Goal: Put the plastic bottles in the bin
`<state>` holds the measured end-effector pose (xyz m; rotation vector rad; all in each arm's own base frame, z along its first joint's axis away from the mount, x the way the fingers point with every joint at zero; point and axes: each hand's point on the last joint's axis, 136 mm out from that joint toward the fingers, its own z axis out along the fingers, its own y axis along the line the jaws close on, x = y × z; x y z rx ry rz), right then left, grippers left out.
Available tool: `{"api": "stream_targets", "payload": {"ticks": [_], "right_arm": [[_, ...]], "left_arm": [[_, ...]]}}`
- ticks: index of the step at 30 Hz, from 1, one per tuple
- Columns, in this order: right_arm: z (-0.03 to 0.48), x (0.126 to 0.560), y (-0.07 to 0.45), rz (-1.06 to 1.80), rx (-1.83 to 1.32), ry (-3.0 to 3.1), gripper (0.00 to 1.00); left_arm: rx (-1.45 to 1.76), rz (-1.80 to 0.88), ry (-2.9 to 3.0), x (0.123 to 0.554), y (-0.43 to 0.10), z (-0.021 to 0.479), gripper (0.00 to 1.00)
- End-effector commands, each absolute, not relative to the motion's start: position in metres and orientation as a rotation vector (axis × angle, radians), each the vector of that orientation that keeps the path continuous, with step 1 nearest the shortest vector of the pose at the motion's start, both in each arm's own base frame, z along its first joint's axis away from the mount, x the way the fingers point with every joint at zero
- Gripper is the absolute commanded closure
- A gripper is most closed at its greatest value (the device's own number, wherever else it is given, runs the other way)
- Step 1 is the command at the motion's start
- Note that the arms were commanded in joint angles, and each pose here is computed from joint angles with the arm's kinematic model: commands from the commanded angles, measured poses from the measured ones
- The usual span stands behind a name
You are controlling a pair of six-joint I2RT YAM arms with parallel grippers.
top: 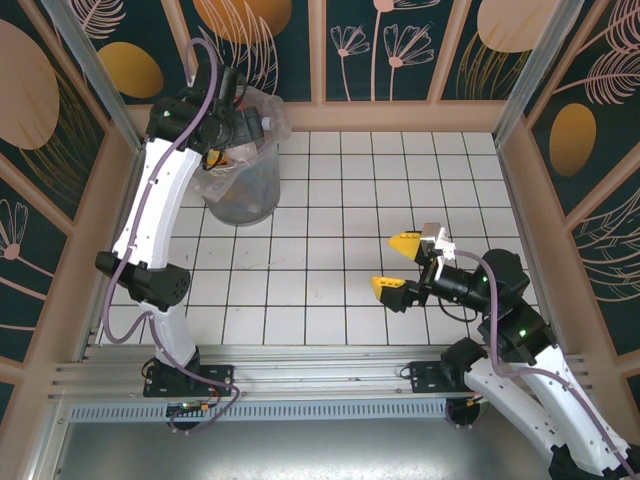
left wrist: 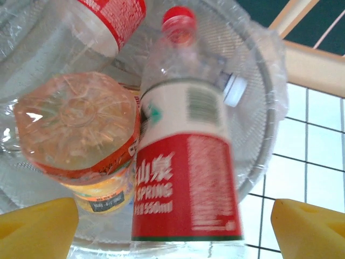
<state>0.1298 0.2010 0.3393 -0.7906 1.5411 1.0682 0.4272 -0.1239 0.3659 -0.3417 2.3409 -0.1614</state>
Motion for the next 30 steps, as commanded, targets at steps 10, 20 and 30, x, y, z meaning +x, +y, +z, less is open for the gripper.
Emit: {"api": "stream_targets", "payload": {"ticks": [10,20,30], "right_arm": [[0.339,0.133,0.199,1.052,-0.777,1.537,0.01],[0.339,0.135,0.199,1.047,-0.772,1.542,0.01],[0.337,0.137,0.2,1.046,-0.773,1.551,0.01]], "left_arm": [[-0.261,-0.46,2.333,0.411,-0.156,0.378,0.4],[-0.207,-0.56,2.358,0.384,-0.163,0.371,0.42],[-0.146,-0.598,2.393,0.37,-0.175,0.365,0.43]]}}
